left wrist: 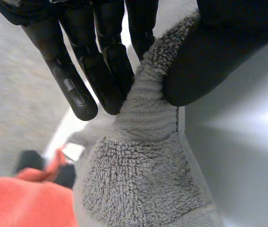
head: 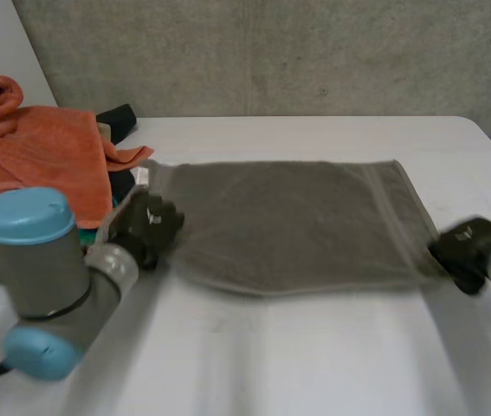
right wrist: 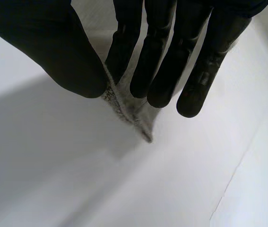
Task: Fold the laundry.
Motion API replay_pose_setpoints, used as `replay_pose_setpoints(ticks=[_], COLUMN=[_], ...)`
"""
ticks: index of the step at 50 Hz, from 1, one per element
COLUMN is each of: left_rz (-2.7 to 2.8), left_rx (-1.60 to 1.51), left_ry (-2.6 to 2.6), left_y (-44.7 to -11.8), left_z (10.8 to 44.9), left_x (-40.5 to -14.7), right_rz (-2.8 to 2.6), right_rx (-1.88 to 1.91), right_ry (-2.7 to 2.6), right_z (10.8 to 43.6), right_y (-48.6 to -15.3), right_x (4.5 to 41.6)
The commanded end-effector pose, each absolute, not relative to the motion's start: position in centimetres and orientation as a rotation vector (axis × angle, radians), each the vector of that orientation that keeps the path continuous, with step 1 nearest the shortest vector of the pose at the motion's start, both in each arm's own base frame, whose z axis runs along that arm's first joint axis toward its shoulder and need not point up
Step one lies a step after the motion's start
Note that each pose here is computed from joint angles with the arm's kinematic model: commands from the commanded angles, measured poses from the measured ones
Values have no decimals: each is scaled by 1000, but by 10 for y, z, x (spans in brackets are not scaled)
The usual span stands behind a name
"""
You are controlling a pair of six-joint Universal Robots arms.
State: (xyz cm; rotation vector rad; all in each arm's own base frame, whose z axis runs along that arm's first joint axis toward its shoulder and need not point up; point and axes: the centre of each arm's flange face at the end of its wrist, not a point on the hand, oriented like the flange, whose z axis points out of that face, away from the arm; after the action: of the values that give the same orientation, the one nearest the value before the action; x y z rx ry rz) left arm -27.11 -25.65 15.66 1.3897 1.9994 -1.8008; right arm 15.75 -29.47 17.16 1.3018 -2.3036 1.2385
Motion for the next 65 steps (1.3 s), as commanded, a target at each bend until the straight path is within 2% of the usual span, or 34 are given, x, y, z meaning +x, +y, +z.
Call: replay_pose_setpoints(ticks=[1,5,9,15,22,27,36,41,48,53,56,61,65], left_rz=[-1353,-1365,-1454,-1607,-1728,-1784,-1809,-1855,-1889,-1927,-1939,-1953,-1907], left_rx=[1708,1709,1685,1560,1332,1297,1312,1283,1257,1179,1169,1253,1286], left_ry=[2157,2145,2092,1993,1850,1738,1562,1523,1518,1549,1598,1731,1836], left_y=[-176,-180,-197,-252,-307,-328,-347,-348,-340,-328,-322,-313,-319], left_z=[175,183,185,172,157,149,132,131,148,186,191,188,180], left_x=[-250,-254,-264,-289,-304,-314,-327,-330,-329,-304,-293,-277,-264], right_rz=[929,956,1087,1290,1484,1620,1693,1714,1823,1905,1914,1807,1676], right_rx=[1393,1395,1384,1410,1339,1290,1284,1296,1205,1129,1109,1154,1174], right_ry=[-2341,-2293,-2217,-2087,-1909,-1755,-1653,-1647,-1604,-1673,-1747,-1939,-2177], right_z=[197,201,205,183,178,166,138,128,162,192,205,201,186], right_y=[-261,-265,-279,-318,-363,-398,-425,-429,-432,-418,-402,-382,-366], right_x=[114,113,122,157,178,191,210,219,221,216,211,192,179])
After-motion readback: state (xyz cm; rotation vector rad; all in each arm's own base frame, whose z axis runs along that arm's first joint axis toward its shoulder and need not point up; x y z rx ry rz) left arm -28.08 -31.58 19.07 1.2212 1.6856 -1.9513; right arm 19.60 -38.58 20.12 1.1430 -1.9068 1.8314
